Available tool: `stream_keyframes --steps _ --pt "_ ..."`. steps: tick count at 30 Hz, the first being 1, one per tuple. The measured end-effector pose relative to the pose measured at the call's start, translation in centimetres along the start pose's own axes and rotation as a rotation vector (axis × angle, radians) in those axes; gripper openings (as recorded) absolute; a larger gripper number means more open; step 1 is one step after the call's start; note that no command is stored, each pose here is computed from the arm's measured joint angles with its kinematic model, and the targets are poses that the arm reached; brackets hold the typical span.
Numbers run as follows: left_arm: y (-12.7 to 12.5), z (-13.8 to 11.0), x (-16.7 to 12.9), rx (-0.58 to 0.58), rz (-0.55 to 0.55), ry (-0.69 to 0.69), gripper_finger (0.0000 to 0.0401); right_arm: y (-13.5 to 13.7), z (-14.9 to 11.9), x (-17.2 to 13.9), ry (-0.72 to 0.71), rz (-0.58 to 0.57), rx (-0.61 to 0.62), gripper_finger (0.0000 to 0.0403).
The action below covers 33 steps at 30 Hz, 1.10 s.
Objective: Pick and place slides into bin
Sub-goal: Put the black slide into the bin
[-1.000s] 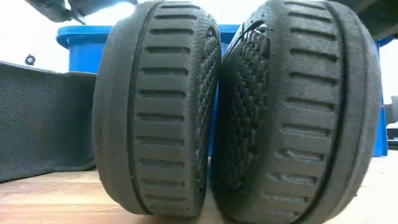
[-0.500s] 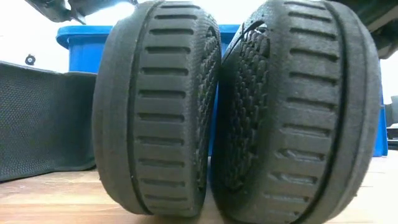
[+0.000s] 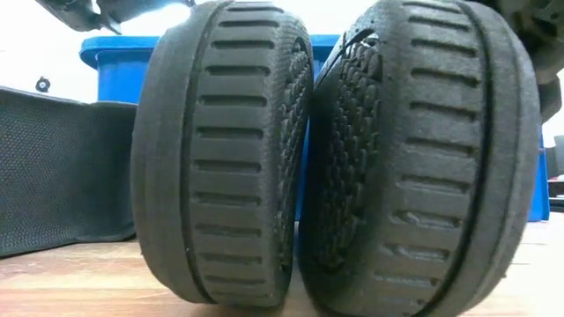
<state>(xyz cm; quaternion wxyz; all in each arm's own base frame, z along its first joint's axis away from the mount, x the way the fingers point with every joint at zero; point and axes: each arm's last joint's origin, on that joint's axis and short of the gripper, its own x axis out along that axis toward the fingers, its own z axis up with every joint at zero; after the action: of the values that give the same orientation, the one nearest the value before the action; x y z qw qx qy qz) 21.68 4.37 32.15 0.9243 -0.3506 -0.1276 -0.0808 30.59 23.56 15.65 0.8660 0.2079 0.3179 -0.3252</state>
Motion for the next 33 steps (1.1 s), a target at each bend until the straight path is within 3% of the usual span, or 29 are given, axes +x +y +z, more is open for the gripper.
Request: stream_keyframes --steps 13,26,33 --pt "0.02 -0.02 -0.01 0.000 0.001 0.001 0.0270 0.09 0.43 0.26 -0.046 -0.001 -0.128 0.0180" --pt "0.03 -0.03 -0.01 0.000 0.001 0.001 0.0270 0.03 0.17 0.21 0.054 0.011 -0.137 0.0023" --pt "0.03 -0.03 -0.01 0.000 0.001 0.001 0.0270 0.05 0.18 0.14 0.056 0.015 -0.142 0.0014"
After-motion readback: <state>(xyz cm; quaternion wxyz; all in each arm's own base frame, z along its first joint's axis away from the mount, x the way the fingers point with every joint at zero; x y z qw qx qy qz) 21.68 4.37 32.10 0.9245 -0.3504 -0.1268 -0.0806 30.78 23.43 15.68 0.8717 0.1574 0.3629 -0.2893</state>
